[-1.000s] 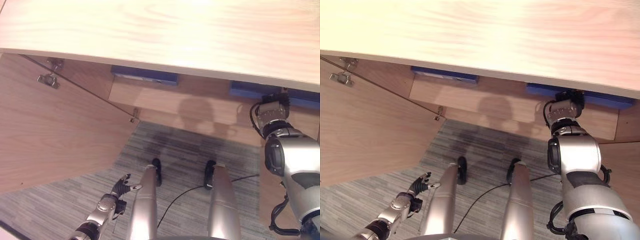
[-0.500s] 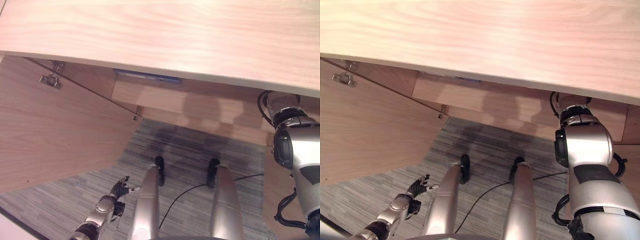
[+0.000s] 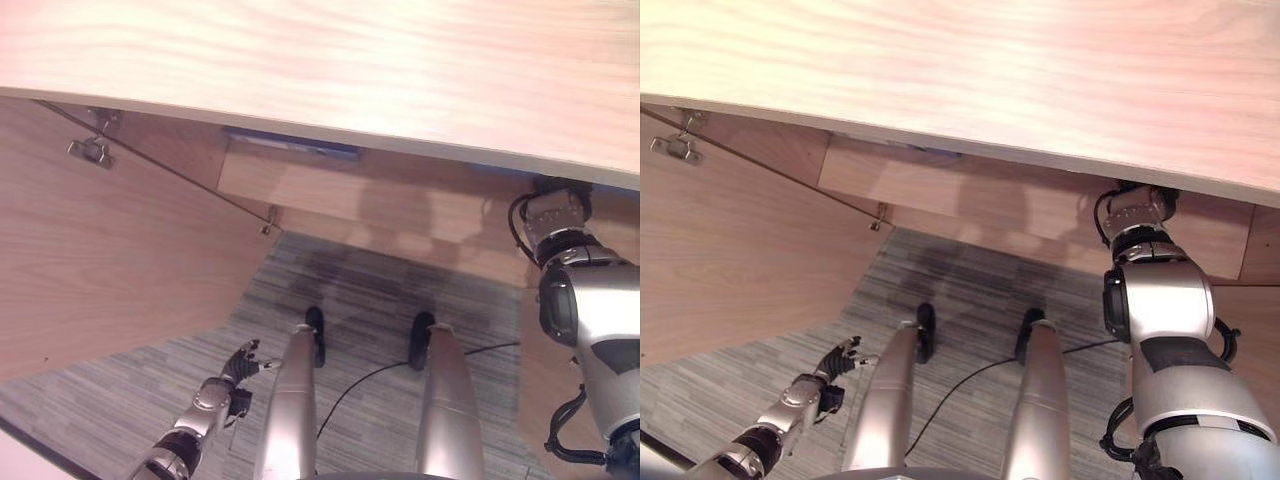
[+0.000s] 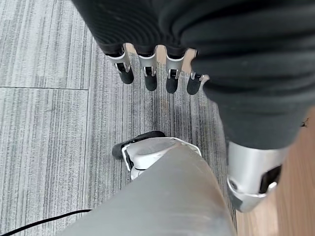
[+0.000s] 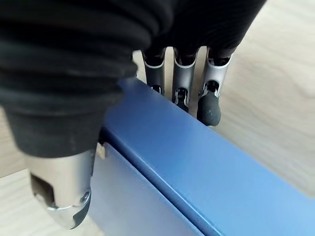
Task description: Put the empty folder in the office cabinet
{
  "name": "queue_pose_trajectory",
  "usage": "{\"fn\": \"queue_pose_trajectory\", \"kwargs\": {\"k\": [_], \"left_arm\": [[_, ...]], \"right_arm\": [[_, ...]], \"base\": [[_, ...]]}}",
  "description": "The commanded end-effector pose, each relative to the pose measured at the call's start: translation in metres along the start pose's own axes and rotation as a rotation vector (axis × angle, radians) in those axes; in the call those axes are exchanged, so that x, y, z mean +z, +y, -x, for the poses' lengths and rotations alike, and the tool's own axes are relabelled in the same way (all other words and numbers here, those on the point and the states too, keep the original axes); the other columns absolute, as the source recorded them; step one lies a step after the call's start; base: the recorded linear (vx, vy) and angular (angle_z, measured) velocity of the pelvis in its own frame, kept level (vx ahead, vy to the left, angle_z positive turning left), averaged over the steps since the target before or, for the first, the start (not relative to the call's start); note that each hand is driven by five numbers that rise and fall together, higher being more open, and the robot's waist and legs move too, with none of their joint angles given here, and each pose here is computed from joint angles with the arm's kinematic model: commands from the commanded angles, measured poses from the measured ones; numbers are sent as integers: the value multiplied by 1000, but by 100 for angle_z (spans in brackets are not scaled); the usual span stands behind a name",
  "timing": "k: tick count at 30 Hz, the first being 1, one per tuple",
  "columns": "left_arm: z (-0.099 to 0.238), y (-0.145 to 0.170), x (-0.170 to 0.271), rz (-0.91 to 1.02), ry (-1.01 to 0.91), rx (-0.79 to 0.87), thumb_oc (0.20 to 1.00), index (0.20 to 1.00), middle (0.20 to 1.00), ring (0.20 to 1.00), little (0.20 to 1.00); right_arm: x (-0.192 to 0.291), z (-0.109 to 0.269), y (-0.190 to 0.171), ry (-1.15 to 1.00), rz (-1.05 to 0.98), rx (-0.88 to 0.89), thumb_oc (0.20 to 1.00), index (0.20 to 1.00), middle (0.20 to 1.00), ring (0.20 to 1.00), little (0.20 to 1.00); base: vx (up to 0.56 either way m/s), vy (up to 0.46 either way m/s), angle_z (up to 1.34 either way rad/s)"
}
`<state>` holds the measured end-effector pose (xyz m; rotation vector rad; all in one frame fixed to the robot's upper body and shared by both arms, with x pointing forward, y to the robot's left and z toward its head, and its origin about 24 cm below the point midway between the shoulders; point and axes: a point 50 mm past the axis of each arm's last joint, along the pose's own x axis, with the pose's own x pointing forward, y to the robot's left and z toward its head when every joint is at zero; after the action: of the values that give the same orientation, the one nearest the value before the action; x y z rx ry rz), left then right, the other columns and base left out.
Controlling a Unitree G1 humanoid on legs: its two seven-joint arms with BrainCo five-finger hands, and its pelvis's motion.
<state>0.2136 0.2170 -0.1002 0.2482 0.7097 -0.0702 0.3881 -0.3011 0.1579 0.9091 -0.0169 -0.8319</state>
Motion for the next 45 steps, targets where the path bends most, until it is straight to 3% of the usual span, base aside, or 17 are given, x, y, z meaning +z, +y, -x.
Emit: {"fn": "queue_pose_trajectory", "kwargs": {"k": [1,6,8,17,26,34,41,45], "left_arm": [[-4,3,4,17,-3,33,1000,1000,1000,1000,1000],[-3,4,-1,25,15,48,1000,1000,1000,1000,1000],[-2,5,-6,28,34,57,1000,1000,1000,1000,1000],[-1,4,-15,38,71,60,1000,1000,1000,1000,1000],[-1,5,-16,92,72,83,1000,1000,1000,1000,1000],[-1,6,-21,141,92,102,1000,1000,1000,1000,1000],[2,11,-25,163,92,112,1000,1000,1000,1000,1000],[3,14,-28,156,101,119,1000,1000,1000,1000,1000]], "right_arm": [[-66,10,-30,227,0,-119,1000,1000,1000,1000,1000],[-88,15,-38,233,52,-33,1000,1000,1000,1000,1000],[-103,17,-60,246,44,-6,1000,1000,1000,1000,1000],[-138,30,-121,310,-25,-27,1000,1000,1000,1000,1000],[-153,41,-143,349,-51,-33,1000,1000,1000,1000,1000],[-161,51,-187,392,100,-37,1000,1000,1000,1000,1000],[-163,59,-188,402,224,127,1000,1000,1000,1000,1000],[-153,52,-178,348,164,147,1000,1000,1000,1000,1000]], "base": [[0,0,0],[0,0,0],[0,0,0],[0,0,0],[0,0,0],[-33,26,-5],[-42,17,-6],[16,0,-1]]}}
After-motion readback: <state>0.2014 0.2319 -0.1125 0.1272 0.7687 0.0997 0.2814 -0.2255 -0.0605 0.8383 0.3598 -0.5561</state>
